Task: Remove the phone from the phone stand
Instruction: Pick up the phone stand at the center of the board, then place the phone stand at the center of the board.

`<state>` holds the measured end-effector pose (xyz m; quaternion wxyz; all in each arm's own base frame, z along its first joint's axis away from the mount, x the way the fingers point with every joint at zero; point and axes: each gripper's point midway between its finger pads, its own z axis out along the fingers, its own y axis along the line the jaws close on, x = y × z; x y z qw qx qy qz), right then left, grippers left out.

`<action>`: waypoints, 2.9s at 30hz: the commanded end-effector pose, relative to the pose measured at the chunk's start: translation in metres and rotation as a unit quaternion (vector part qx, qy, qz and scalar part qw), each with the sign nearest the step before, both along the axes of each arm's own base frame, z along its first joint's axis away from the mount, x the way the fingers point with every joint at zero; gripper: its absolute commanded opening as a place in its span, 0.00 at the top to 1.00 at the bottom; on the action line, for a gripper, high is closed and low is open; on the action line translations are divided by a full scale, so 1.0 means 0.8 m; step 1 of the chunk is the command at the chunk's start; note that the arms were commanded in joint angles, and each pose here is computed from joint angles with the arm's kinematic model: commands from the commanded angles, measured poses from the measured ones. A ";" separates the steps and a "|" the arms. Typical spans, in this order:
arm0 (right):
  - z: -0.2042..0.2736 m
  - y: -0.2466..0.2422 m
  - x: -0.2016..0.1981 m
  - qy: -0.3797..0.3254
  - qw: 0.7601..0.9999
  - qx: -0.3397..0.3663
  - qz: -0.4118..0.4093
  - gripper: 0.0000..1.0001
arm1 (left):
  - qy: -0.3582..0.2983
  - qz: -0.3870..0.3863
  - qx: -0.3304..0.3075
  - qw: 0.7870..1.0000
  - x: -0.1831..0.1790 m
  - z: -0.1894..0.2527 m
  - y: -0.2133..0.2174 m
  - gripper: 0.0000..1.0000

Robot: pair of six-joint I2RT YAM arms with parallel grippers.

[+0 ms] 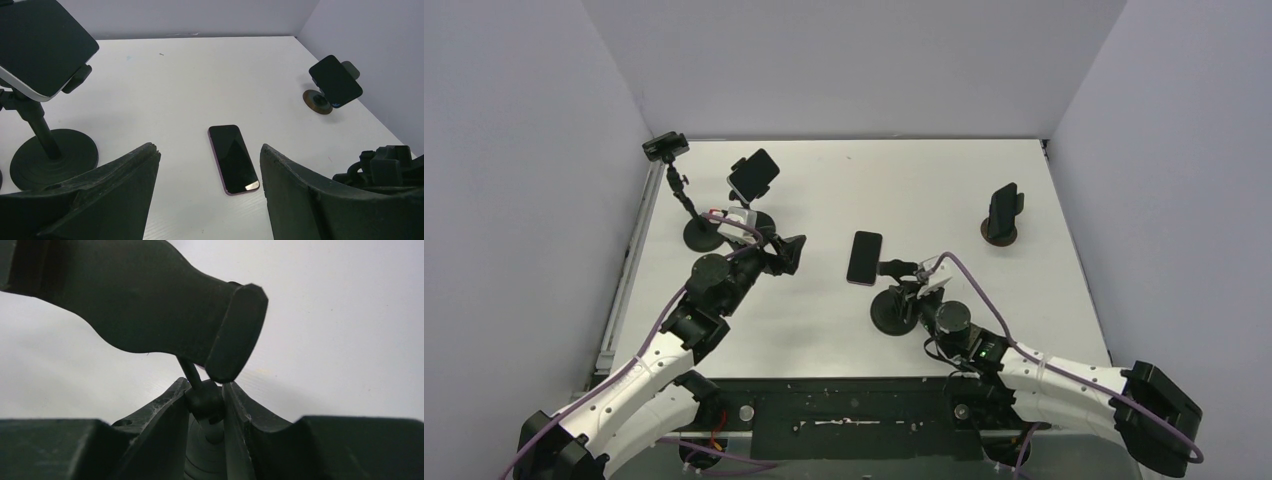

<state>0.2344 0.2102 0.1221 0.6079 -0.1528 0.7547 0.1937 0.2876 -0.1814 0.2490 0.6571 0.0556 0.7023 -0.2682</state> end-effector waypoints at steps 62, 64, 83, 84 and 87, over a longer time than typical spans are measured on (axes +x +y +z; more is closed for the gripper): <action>0.082 -0.027 0.359 -0.065 0.972 0.025 -0.223 0.35 | -0.060 0.008 -0.025 0.998 -0.015 0.048 0.007 0.29; 0.100 -0.025 0.348 -0.073 0.972 0.031 -0.223 0.27 | -0.059 0.009 -0.024 0.998 -0.016 0.049 0.007 0.29; 0.188 -0.033 0.153 0.086 0.966 0.207 -0.126 0.00 | 0.028 0.227 -0.052 0.972 0.023 0.124 0.098 0.05; 0.187 -0.026 0.141 0.089 0.971 0.198 -0.095 0.00 | 0.040 0.231 -0.054 0.971 0.025 0.127 0.101 0.05; 0.188 -0.007 0.102 0.074 0.980 0.186 -0.008 0.01 | 0.097 0.238 -0.064 0.964 0.036 0.118 0.111 0.04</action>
